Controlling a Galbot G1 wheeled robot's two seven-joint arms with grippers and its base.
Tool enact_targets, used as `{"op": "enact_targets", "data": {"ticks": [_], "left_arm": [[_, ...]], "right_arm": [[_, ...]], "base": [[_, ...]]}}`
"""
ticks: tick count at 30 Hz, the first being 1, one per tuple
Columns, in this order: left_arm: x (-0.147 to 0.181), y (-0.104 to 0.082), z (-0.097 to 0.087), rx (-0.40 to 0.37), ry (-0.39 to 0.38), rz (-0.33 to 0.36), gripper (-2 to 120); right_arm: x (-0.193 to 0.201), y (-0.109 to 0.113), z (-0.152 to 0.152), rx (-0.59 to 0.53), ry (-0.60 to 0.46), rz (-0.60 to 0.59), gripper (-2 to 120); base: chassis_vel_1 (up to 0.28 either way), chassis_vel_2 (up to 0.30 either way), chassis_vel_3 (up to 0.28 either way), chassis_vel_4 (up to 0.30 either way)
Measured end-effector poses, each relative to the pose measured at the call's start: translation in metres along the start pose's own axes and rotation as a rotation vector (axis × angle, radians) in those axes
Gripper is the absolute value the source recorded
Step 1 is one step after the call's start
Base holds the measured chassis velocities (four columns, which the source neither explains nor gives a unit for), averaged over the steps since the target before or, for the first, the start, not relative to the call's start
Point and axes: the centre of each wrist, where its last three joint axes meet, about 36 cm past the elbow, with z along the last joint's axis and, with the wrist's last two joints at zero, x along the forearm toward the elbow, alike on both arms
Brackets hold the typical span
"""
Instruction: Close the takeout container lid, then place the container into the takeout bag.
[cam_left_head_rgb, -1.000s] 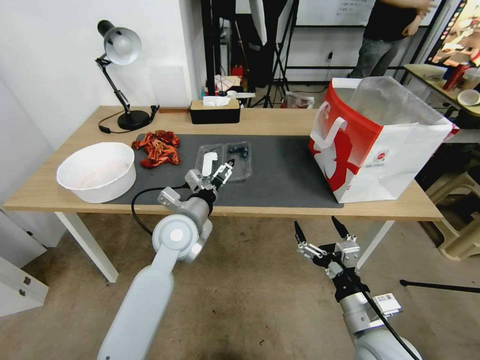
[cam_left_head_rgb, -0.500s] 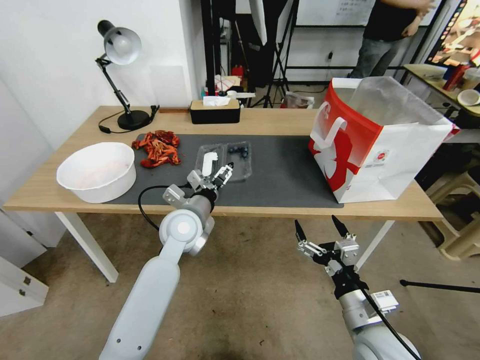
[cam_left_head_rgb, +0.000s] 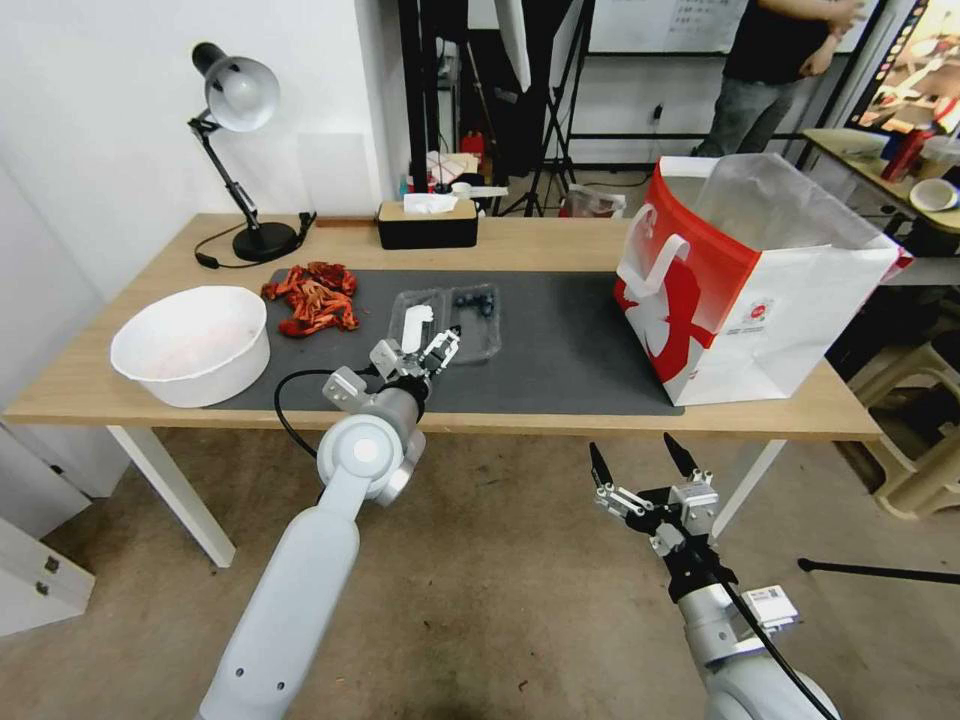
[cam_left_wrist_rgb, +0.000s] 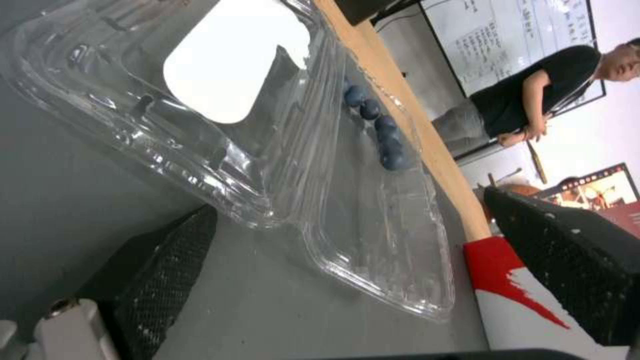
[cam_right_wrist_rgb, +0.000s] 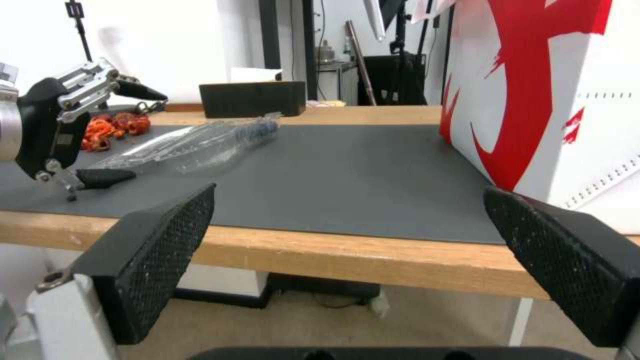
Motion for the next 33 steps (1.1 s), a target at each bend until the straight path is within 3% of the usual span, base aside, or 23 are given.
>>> {"op": "enact_targets", "data": {"ticks": [6, 15, 23, 27, 29, 33], "left_arm": [[0.0, 0.004, -0.002, 0.037, -0.044, 0.028, 100], [0.01, -0.007, -0.004, 0.097, -0.104, 0.191, 100], [0.009, -0.011, -0.004, 0.069, -0.129, 0.3, 100], [0.007, -0.017, -0.004, 0.039, -0.108, 0.375, 100], [0.003, -0.023, -0.001, 0.009, -0.062, 0.421, 100], [-0.01, -0.034, 0.005, -0.016, 0.015, 0.428, 100]], "right_arm": [[0.002, 0.0, 0.002, 0.006, 0.005, 0.001, 100], [0.006, 0.001, 0.004, 0.014, 0.009, 0.001, 100], [0.008, 0.002, 0.006, 0.02, 0.011, 0.002, 100], [0.007, 0.002, 0.006, 0.021, 0.009, 0.003, 100], [0.007, 0.002, 0.004, 0.02, 0.005, 0.003, 100], [0.009, 0.002, 0.002, 0.017, 0.003, 0.003, 100]], "base": [[0.0, 0.0, 0.0, 0.0], [0.0, 0.0, 0.0, 0.0], [0.0, 0.0, 0.0, 0.0], [0.0, 0.0, 0.0, 0.0], [0.0, 0.0, 0.0, 0.0], [0.0, 0.0, 0.0, 0.0]]}}
